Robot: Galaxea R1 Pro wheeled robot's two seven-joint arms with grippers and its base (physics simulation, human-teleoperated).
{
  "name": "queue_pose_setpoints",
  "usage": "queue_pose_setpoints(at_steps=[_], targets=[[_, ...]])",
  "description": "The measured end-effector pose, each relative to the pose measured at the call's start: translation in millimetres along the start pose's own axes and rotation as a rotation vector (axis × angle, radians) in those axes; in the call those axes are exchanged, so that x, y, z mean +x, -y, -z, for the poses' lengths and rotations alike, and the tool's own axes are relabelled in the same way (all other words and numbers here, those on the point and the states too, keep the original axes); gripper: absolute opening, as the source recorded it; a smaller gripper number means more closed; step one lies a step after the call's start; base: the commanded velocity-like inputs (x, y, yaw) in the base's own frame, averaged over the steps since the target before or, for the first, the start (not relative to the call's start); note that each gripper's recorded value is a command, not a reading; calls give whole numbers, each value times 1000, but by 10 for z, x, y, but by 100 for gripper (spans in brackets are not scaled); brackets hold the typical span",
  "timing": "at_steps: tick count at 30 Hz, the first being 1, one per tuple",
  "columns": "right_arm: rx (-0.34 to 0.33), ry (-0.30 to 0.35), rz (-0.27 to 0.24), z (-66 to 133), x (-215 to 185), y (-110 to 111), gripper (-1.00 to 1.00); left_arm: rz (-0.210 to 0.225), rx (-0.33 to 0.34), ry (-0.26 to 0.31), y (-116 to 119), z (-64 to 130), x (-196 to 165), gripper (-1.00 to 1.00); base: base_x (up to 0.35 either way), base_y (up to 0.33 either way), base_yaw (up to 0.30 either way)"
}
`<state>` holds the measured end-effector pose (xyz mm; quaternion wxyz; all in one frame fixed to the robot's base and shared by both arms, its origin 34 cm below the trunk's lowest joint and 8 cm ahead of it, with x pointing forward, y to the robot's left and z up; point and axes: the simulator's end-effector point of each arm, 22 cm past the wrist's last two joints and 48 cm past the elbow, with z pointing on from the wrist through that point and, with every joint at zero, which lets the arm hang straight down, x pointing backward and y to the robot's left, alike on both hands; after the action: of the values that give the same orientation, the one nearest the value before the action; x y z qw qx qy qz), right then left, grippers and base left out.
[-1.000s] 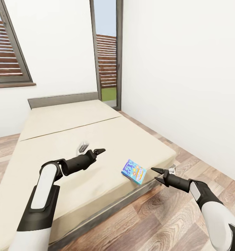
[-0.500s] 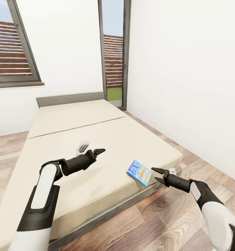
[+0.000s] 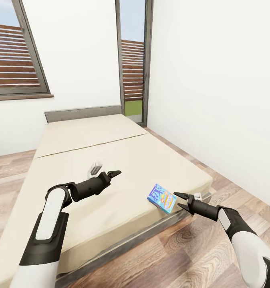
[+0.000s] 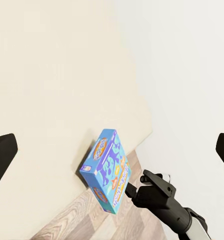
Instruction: Put all the toys in the child's room - the three board games (two on the bed and one on the table), the two jigsaw puzzles on the table, and the tennis ball on the table - inside the toy box on the table in the child's room.
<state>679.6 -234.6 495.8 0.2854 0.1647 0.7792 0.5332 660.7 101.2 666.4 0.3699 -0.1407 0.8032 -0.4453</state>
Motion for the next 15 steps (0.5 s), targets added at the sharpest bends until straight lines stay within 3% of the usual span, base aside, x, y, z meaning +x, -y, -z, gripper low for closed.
queue_pose_setpoints(at_steps=[15], targets=[[-1, 0, -1, -4, 3, -2, 100, 0, -1, 0, -3, 1, -2, 100, 0, 0, 5]])
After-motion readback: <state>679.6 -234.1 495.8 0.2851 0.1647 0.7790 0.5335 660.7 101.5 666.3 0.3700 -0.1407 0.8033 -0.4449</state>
